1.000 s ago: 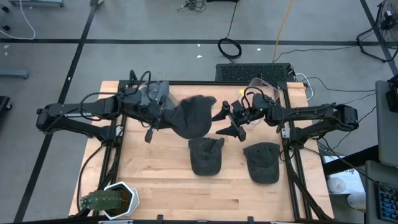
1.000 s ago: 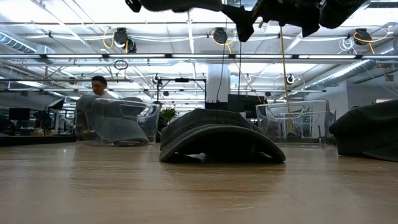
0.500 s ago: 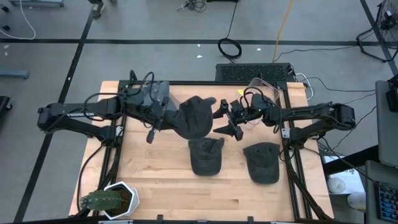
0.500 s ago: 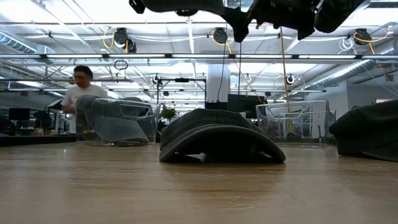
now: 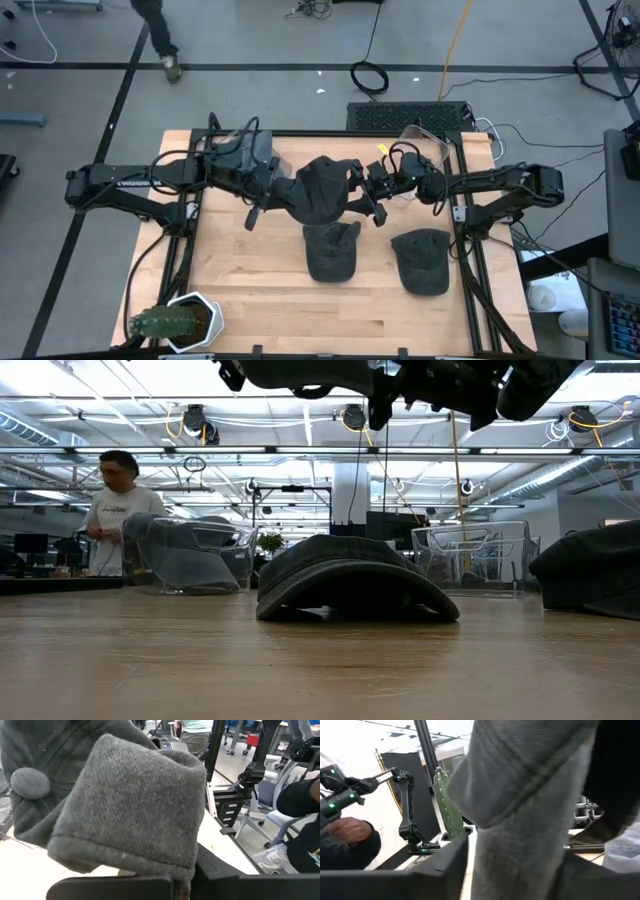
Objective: Pick & Place hat
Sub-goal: Put the left black cap into the right transparent bin
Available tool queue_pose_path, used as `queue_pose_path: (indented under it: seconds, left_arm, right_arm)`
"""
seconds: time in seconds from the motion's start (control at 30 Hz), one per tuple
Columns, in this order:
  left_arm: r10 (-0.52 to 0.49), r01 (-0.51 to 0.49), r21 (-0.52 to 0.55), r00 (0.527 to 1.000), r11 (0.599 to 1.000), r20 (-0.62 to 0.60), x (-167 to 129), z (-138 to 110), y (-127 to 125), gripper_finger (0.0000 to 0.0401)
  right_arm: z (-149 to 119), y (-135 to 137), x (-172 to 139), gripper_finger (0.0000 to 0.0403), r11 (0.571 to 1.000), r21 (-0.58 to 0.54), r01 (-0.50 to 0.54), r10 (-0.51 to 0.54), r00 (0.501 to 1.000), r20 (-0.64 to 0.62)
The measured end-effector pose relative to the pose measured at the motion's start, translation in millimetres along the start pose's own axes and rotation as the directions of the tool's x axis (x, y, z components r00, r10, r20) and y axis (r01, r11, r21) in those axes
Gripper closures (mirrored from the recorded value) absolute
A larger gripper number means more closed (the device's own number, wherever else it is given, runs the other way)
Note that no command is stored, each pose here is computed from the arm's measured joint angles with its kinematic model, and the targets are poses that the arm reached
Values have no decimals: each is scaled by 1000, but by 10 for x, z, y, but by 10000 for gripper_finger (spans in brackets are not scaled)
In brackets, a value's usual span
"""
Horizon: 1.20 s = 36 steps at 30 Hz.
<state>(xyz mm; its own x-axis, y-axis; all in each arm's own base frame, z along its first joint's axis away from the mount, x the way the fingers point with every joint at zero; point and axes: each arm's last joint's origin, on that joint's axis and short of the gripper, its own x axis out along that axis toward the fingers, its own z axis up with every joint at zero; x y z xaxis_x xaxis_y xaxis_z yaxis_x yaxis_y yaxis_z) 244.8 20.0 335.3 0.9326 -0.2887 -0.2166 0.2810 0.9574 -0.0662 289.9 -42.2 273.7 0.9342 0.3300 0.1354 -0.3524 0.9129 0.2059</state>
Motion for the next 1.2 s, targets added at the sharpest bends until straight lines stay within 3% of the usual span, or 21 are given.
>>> queue_pose_path:
  seconds: [0.17,0.23,0.43,0.8,0.9,1.0,1.13,1.2]
  left_arm:
    - [-4,4,-6,1000,1000,4,0,4,-2,392]
    - [-5,5,-4,1000,1000,7,2,6,-1,392]
    - [27,-27,1,999,1000,32,-38,44,-9,340]
    - [109,-112,11,979,994,170,-658,267,-197,271]
    - [151,-155,8,973,988,172,-792,269,-244,265]
    - [171,-172,-1,976,985,136,-834,232,-261,265]
    - [187,-190,19,978,982,93,-814,189,-249,269]
    - [198,-201,29,976,979,85,-793,182,-237,269]
  right_arm:
    - [-3,44,14,356,996,-71,-60,60,998,-9]
    - [-10,93,32,388,986,-129,-103,102,995,-15]
    - [-51,179,80,399,972,-209,-104,101,995,-28]
    - [102,271,-62,401,975,-209,75,-85,996,-38]
    - [147,348,-152,402,958,-200,205,-222,973,-66]
    - [180,451,-277,402,887,-210,412,-437,895,-91]
    - [81,614,-477,402,690,-267,672,-707,705,-53]
    - [21,677,-589,402,604,-278,747,-784,620,-36]
